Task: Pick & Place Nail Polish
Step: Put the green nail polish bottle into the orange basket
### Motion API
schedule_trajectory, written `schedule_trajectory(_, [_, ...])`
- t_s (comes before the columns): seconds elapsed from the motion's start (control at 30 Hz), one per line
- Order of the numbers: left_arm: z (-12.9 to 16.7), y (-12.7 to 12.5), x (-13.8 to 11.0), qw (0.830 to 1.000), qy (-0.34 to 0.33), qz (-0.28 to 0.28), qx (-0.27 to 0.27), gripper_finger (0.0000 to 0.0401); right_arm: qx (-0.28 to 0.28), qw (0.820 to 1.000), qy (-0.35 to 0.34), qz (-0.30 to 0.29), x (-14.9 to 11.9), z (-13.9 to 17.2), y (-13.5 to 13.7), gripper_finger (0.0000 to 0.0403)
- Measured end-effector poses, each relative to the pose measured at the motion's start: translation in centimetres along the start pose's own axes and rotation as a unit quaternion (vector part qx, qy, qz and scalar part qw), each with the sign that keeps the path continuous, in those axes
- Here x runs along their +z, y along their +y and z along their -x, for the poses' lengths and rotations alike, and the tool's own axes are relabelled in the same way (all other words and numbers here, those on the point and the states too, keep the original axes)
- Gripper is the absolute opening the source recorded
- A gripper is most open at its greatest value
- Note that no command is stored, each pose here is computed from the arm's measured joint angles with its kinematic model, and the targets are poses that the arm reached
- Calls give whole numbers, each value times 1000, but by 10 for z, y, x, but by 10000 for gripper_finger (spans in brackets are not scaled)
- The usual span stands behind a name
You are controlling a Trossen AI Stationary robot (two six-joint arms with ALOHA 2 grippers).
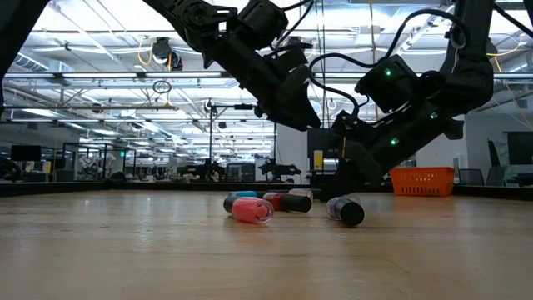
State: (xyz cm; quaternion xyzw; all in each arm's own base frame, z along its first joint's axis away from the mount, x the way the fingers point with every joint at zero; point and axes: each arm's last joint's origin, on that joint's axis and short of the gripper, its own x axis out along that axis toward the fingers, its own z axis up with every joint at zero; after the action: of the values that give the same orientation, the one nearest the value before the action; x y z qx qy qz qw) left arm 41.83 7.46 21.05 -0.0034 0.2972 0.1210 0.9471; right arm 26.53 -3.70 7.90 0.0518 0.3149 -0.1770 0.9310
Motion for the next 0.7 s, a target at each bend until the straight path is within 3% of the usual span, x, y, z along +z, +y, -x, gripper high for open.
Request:
schedule_trajectory(0.47, [0, 0, 0, 1000, -3, 3, -1, 243, 4, 999, -33, 17, 6, 0, -1, 171])
schedule_trajectory(0.7, [0, 0, 1, 1000, -6, 12, -1, 243, 37, 999, -31, 18, 6, 0, 1, 171])
